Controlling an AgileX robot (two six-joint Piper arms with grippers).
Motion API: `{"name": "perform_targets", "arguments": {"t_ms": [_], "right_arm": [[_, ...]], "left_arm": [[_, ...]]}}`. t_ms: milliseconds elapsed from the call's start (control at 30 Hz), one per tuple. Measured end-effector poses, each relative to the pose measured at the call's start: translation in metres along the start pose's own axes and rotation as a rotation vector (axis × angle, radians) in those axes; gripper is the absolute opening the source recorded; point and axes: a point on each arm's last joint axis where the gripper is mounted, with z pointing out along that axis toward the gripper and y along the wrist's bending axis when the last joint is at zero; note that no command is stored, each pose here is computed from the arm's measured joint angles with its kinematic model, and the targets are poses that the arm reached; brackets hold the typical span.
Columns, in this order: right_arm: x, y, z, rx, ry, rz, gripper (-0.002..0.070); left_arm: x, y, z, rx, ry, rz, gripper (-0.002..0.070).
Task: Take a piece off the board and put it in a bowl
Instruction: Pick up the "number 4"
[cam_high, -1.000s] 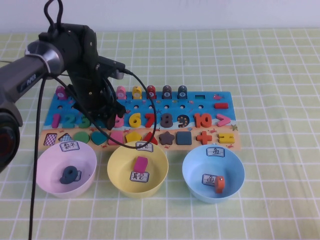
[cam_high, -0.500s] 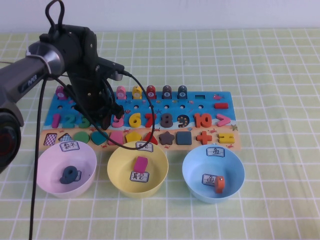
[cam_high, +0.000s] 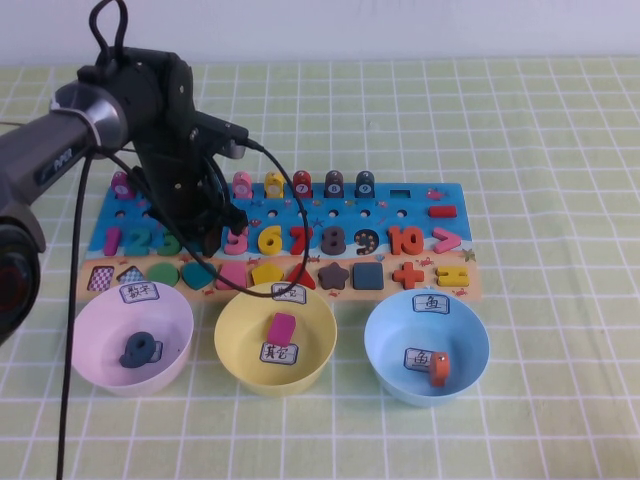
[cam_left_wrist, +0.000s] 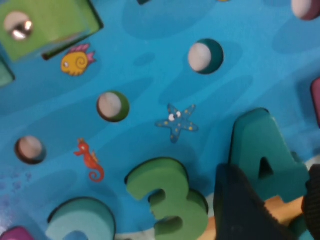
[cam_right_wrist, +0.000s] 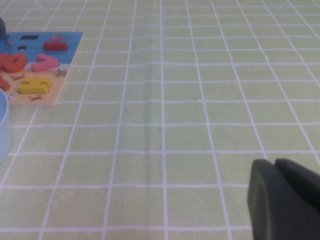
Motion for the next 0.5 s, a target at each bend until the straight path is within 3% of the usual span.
{"name": "perform_targets", "arguments": {"t_ms": [500], "right_arm": [[0.0, 0.0, 0.0, 0.0, 0.0, 0.0, -0.0017]], "left_arm": [[0.001, 0.002, -0.081, -0.039, -0.148, 0.043, 0.0232]]}}
